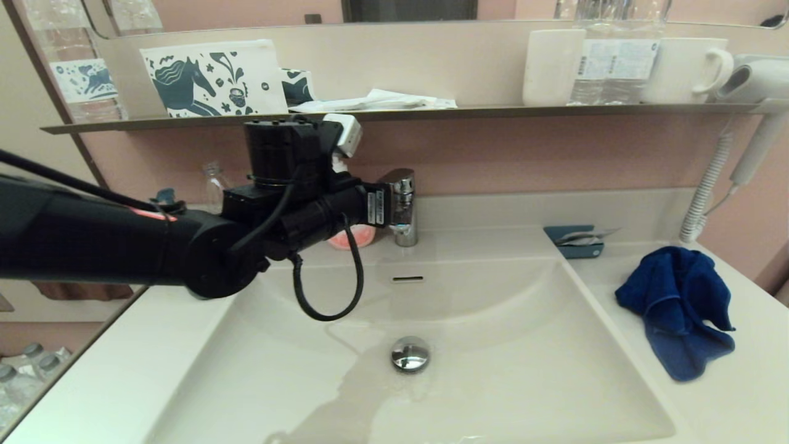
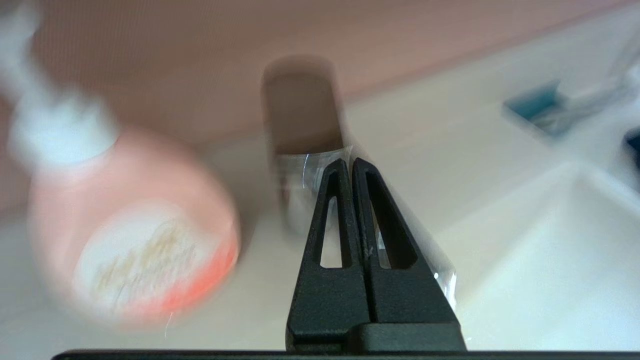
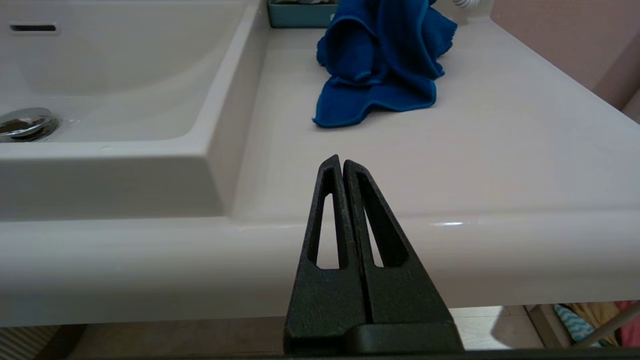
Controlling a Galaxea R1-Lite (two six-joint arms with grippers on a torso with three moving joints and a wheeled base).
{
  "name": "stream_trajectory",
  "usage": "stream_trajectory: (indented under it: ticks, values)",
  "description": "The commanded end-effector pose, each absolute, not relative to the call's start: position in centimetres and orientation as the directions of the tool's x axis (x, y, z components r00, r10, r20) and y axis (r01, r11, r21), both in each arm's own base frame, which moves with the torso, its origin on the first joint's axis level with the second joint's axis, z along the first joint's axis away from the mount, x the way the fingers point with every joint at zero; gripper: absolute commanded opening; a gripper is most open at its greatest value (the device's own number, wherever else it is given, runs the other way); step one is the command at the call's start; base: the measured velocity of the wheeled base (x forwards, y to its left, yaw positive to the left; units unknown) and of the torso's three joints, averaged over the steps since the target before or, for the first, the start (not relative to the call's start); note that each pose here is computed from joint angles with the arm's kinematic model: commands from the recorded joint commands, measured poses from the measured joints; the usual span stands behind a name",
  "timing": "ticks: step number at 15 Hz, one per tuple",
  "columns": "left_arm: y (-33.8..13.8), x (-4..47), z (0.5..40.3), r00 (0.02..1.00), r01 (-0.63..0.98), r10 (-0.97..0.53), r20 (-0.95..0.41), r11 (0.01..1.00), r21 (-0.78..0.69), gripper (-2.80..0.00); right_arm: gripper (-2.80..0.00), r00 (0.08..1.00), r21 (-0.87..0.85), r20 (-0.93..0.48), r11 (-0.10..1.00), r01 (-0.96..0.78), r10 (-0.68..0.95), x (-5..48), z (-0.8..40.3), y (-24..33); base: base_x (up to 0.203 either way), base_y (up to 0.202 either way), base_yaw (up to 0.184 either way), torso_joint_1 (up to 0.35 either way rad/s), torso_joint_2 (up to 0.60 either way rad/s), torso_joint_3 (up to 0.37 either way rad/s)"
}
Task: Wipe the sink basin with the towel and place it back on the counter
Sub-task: Turn off the faucet, then pick up the cloth
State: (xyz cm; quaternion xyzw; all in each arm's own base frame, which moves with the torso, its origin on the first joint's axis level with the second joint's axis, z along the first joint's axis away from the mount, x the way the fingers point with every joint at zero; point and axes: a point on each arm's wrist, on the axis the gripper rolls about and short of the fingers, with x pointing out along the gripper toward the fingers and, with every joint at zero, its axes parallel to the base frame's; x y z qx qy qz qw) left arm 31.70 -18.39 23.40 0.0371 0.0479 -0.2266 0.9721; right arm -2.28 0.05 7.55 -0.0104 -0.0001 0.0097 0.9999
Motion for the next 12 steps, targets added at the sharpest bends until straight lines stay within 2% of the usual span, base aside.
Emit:
stream_trajectory:
  ticks: [1,4,7,12]
  values:
    - [-15.0,26.7,27.0,0.905,0.424,-0.425,0.008,0.905,0.041,-2.8,-2.8,1.0,-0.021,0.0,1.0,-0.02,0.02,-2.3,7.5,0.1,0.0,0.0,0.0,0.0,0.0,0.0]
    - [-11.6,21.0,27.6,0.912,0.404,-0.406,0.055,0.914,0.035,-2.8,-2.8,1.0,-0.021,0.0,1.0,-0.021,0.021,-2.3,7.5,0.1,0.0,0.0,0.0,0.0,0.0,0.0]
    - [-8.8,16.2,26.0,0.92,0.386,-0.387,0.057,0.922,0.032,-2.8,-2.8,1.0,-0.021,0.0,1.0,-0.02,0.02,-2.3,7.5,0.1,0.0,0.0,0.0,0.0,0.0,0.0]
    - [-3.8,11.6,24.7,0.967,0.221,-0.223,0.124,0.975,0.028,-2.8,-2.8,1.0,-0.021,0.0,1.0,-0.02,0.02,-2.3,7.5,0.1,0.0,0.0,0.0,0.0,0.0,0.0]
